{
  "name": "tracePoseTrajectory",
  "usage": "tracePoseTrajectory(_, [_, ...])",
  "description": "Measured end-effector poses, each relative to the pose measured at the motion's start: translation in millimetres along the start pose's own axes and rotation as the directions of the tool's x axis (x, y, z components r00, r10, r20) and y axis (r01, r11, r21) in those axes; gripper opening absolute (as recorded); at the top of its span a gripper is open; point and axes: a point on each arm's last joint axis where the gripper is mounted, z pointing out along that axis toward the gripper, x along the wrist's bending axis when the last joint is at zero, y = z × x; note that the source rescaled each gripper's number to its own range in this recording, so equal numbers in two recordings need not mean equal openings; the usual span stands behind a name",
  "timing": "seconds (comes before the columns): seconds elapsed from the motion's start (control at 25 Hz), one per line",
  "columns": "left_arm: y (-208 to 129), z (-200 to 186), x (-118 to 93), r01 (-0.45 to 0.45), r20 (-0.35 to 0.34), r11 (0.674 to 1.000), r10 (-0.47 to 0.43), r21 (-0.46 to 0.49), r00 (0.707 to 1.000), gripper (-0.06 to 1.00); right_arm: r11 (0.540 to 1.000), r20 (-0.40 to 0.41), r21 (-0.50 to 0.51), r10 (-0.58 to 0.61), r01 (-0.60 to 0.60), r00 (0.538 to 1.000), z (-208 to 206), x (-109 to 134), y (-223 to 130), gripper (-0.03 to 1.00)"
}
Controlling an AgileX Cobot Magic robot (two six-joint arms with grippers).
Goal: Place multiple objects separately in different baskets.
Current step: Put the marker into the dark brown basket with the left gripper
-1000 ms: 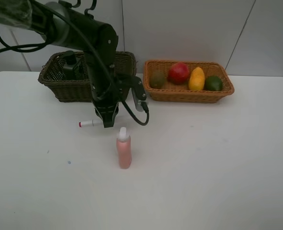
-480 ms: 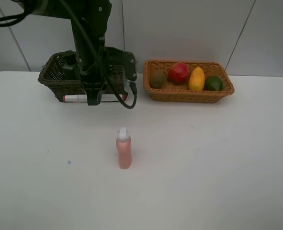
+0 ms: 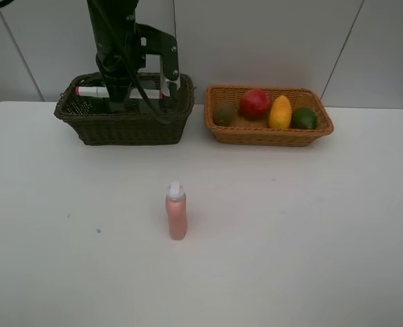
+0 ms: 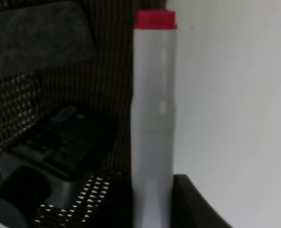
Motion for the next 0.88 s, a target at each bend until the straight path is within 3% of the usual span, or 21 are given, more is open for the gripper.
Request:
tracePoseTrajectory(0.32, [-9,19,26,0.040,-0.128,0.994,-0.053,-0.104,0.990,0.02,1.000,0.000,0.000,0.000,0.000,1.000,0,0,0,1.00])
tracePoseTrajectory(0.88, [0,50,25,0.024,-0.121,0.993,-0.038,-0.113,0.992,0.02,1.000,0.000,0.000,0.000,0.000,1.000,0,0,0,1.00])
